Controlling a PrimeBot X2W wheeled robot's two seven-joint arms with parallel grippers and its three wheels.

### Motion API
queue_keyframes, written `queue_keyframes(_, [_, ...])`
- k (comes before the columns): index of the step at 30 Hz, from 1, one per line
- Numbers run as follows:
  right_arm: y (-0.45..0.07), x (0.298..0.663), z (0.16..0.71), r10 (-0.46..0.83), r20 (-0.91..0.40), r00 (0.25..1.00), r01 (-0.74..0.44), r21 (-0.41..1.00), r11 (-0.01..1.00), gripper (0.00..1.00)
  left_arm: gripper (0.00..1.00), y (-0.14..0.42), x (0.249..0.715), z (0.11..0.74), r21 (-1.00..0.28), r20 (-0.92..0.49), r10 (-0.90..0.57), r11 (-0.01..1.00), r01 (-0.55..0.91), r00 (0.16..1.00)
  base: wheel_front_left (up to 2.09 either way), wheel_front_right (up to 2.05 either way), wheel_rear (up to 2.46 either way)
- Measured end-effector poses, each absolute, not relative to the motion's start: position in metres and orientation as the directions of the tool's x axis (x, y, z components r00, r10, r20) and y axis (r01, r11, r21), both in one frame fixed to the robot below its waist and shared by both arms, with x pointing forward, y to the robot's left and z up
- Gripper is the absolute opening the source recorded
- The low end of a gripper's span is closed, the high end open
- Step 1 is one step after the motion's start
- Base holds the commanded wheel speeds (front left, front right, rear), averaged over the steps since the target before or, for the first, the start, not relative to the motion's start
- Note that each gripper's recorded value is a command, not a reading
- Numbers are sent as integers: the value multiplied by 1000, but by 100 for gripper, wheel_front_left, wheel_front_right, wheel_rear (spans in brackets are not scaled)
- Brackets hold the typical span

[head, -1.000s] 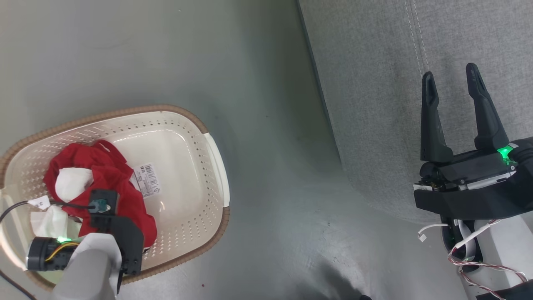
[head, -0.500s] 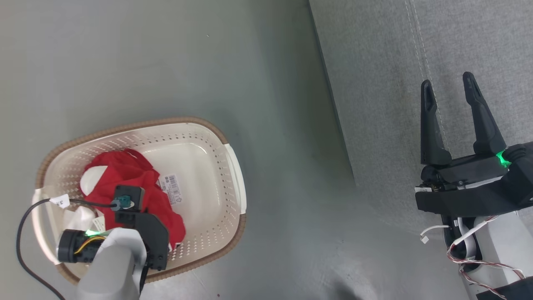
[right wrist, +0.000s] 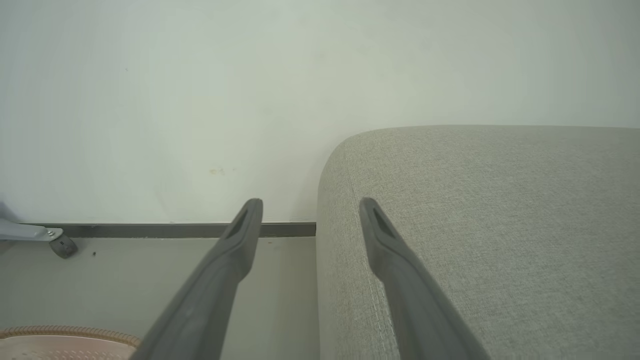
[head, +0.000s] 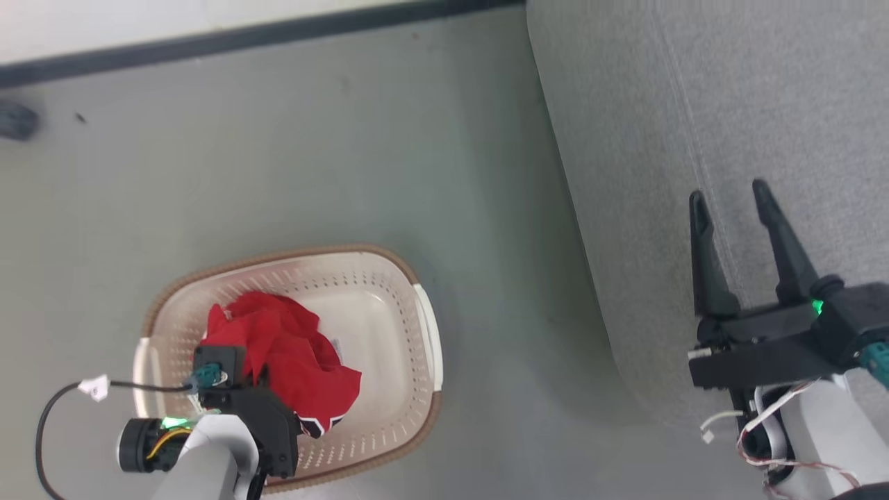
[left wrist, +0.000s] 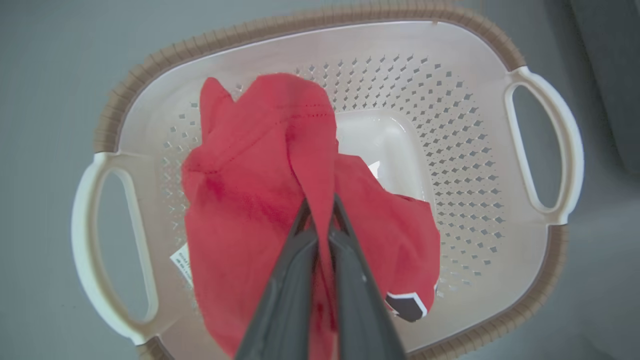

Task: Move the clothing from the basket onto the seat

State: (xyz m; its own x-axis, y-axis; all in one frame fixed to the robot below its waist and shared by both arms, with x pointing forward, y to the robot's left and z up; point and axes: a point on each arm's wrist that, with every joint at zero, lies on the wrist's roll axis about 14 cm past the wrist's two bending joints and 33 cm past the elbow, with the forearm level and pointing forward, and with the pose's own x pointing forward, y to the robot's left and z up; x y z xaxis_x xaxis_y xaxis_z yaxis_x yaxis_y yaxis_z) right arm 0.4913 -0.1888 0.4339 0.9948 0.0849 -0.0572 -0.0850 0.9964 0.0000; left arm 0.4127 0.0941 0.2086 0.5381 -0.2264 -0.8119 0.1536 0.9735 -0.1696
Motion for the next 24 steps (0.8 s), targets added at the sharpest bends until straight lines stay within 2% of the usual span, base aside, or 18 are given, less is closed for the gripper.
queue_keyframes(16, [-166,454,465,131,-25,991,-130,34,991,100,0,106,441,312,-200,-563,-230,970,139,794,0,0,0])
queue_keyframes(24, [-153,437,483,163,10,987,-164,45,986,100,0,110,445,358,-227,-443,-223,965,132,868,0,0,0])
